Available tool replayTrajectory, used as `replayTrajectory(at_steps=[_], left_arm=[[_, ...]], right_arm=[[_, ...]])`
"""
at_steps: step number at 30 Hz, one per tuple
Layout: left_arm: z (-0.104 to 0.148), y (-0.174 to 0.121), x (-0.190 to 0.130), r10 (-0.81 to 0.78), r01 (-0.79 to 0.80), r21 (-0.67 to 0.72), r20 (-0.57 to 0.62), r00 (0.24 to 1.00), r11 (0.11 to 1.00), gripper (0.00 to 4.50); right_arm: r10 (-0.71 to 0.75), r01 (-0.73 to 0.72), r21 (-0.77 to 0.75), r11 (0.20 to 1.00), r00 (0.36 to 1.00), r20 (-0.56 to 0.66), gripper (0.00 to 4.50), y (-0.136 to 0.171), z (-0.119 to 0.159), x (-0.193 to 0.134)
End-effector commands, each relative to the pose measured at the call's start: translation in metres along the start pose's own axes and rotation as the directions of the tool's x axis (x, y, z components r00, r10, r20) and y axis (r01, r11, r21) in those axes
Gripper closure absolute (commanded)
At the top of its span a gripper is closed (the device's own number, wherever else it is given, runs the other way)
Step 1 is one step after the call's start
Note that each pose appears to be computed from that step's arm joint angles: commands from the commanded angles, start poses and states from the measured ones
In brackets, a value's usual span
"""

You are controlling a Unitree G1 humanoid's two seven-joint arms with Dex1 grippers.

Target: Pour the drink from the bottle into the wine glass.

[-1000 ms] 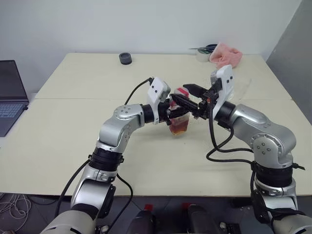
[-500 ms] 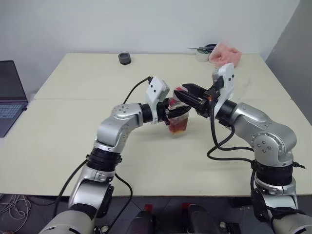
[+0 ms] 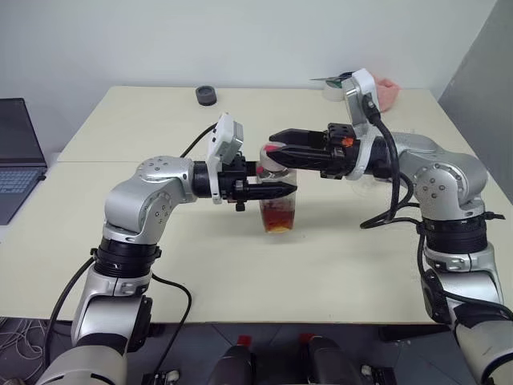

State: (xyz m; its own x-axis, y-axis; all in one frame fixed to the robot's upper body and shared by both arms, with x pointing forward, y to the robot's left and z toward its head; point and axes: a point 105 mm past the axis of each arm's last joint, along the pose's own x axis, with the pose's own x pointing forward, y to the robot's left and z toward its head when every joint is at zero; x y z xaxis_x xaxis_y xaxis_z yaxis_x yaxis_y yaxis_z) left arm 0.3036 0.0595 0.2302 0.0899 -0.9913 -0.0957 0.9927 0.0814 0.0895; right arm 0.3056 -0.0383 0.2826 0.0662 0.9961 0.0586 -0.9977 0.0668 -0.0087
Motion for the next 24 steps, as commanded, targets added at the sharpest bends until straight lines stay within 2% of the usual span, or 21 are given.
replayTrajectory(at_steps=[1, 4, 11, 18, 24], left_arm=[[0.014, -0.013, 0.002, -0.056, 0.054, 0.099, 0.010, 0.998, 0.994, 2.61], [0.011, -0.010, -0.001, -0.026, 0.025, 0.093, 0.009, 1.000, 0.995, 2.61], [0.003, 0.001, -0.004, 0.063, -0.064, 0.089, 0.014, 0.998, 0.994, 2.61], [0.006, 0.023, -0.001, 0.178, -0.182, 0.111, 0.049, 0.983, 0.977, 2.61], [0.009, 0.031, 0.007, 0.203, -0.210, 0.122, 0.068, 0.977, 0.970, 2.61]], right_arm=[[-0.013, 0.014, -0.070, 0.997, 1.000, 0.007, 1.04, 0.004, 0.013, -0.006], [-0.060, 0.060, -0.075, 0.995, 0.998, 0.005, 0.02, 0.005, 0.010, -0.013], [-0.194, 0.193, -0.082, 0.978, 0.981, 0.000, 0.02, 0.013, 0.003, -0.030], [-0.310, 0.311, -0.139, 0.940, 0.950, 0.032, 0.02, 0.022, 0.000, -0.018], [-0.359, 0.364, -0.144, 0.920, 0.931, 0.063, 0.02, 0.020, 0.000, -0.007]])
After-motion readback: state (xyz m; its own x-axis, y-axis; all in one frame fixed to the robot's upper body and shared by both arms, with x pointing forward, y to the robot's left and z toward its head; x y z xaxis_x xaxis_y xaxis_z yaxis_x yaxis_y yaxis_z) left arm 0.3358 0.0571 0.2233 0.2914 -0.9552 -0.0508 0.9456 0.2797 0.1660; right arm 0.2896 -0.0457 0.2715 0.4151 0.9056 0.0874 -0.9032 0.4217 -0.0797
